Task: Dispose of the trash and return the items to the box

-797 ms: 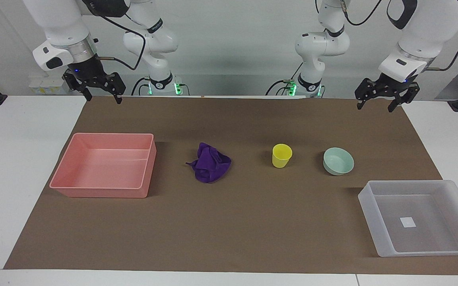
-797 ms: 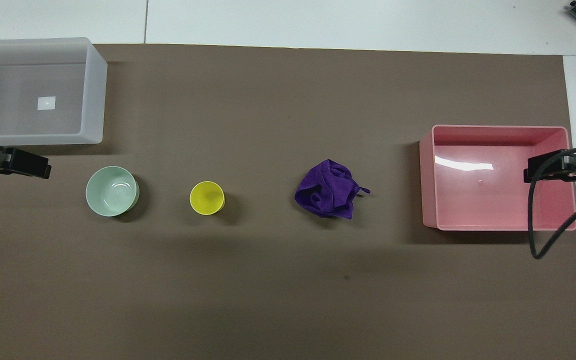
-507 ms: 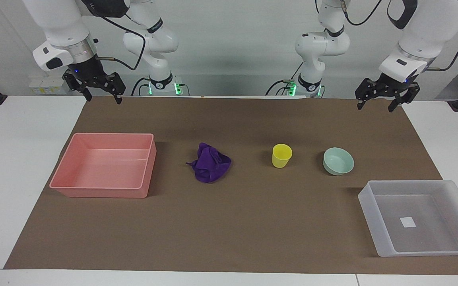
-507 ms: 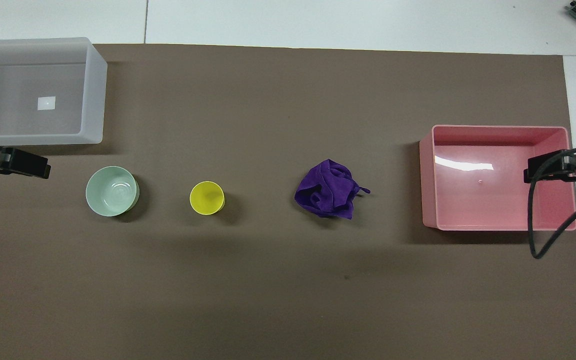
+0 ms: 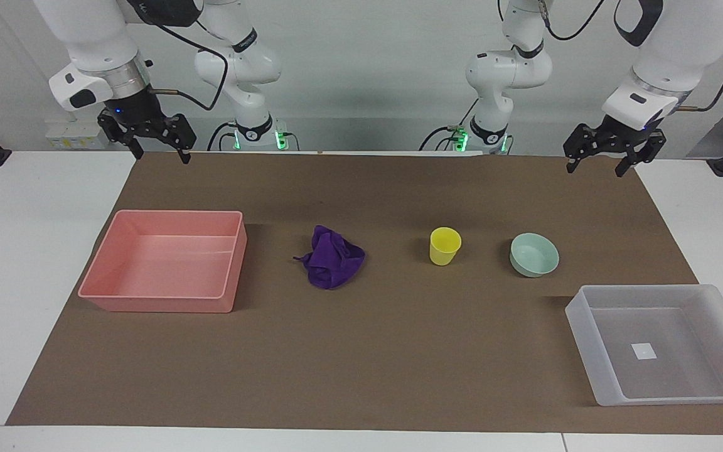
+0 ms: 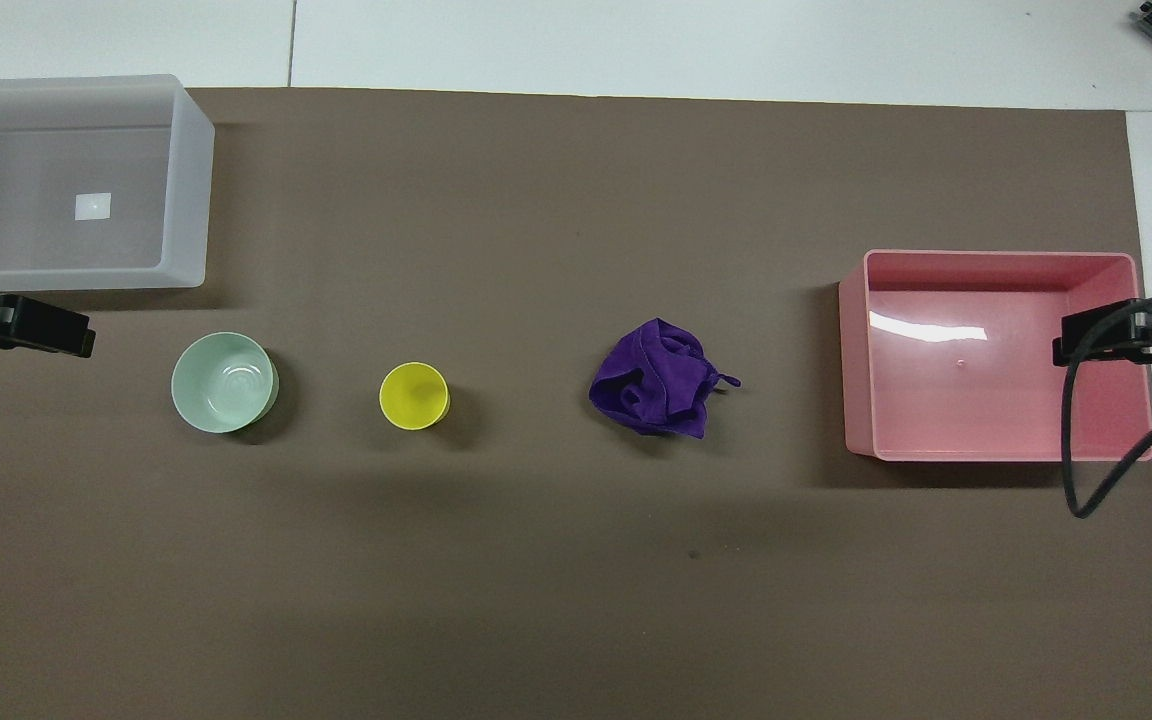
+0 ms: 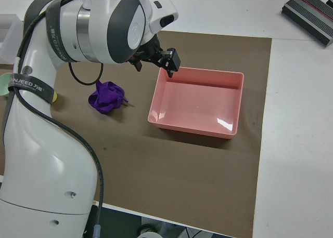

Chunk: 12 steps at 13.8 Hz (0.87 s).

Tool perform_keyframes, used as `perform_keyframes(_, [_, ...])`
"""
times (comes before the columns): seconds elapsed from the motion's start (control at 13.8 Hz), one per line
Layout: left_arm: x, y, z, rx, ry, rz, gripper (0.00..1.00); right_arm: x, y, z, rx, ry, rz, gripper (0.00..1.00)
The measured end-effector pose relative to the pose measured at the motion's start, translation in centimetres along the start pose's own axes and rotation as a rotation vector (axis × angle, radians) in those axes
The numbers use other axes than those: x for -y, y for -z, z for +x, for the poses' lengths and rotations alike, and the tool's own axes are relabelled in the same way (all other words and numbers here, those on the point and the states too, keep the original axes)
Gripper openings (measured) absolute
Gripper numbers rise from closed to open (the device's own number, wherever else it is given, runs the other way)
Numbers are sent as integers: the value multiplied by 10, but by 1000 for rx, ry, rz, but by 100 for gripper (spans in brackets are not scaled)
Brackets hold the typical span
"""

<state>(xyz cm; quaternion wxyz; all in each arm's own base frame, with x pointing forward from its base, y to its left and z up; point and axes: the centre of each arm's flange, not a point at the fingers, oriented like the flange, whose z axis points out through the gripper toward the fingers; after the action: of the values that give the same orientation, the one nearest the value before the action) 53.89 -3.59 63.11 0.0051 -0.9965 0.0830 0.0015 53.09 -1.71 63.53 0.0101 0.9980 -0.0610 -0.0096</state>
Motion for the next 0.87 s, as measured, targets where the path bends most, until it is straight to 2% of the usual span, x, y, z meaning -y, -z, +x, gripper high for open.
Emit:
perform_keyframes(0.22, [4,-5,2,-14,7,2,100,2,-7,0,-18,4,6,100])
perform_keyframes(0.36, [9,-18,4,-15,15,2,100,20,-10,1,-66,35,14,100])
perform_keyframes(0.58, [19,-48,8,-31,32,4,100,70,-31,3,-118,68,28,100])
perform_keyframes(0.87, [33,-112,10,-50,57,6,100,169,-92,15,-173,69,61,100])
